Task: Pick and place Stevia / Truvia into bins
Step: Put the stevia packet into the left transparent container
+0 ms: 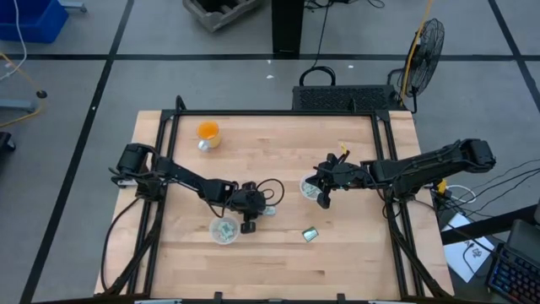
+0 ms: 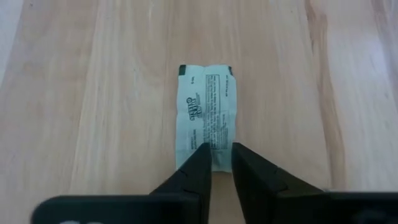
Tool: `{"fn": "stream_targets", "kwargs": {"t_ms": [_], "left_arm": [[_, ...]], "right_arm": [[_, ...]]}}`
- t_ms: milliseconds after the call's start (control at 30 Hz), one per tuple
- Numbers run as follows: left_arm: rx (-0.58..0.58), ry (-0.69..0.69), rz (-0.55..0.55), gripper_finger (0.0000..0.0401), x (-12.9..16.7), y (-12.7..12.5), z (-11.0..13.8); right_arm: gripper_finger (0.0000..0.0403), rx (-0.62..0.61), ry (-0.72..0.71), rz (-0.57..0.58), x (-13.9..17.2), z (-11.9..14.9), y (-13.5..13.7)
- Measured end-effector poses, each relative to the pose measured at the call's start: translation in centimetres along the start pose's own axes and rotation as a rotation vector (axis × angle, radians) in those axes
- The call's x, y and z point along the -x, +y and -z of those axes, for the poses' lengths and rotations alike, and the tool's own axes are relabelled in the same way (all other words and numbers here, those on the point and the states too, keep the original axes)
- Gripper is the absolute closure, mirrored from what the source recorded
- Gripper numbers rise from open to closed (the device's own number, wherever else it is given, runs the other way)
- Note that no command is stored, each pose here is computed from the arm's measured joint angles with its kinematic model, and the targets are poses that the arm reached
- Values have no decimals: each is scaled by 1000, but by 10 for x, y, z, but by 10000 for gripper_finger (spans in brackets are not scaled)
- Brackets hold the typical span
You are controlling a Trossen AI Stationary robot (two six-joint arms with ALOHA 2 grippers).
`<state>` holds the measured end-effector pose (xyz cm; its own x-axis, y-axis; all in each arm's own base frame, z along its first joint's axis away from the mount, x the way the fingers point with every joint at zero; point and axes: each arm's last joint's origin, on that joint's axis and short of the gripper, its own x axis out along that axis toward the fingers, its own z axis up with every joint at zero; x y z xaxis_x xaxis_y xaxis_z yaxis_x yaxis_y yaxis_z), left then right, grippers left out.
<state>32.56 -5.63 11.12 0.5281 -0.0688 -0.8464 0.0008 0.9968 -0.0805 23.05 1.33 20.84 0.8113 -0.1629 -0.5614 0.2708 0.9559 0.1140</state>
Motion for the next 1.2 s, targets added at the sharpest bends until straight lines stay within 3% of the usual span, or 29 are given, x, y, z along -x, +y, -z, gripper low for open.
{"fn": "stream_targets", "kwargs": {"t_ms": [167, 367, 667, 933, 1100, 1200], "left_arm": [[6, -7, 1, 392, 0, 0, 0], [37, -32, 8, 393, 13, 0, -4], [52, -151, 40, 397, 80, -8, -19], [182, -64, 139, 397, 141, -46, 7], [312, 55, 190, 397, 152, -82, 32], [347, 68, 146, 395, 151, -97, 43]], "right_arm": [[403, 0, 0, 0, 0, 0, 0], [403, 0, 0, 0, 0, 0, 0], [403, 0, 0, 0, 0, 0, 0], [403, 2, 7, 2, 0, 1, 0], [403, 2, 7, 2, 0, 1, 0], [403, 2, 7, 2, 0, 1, 0]]}}
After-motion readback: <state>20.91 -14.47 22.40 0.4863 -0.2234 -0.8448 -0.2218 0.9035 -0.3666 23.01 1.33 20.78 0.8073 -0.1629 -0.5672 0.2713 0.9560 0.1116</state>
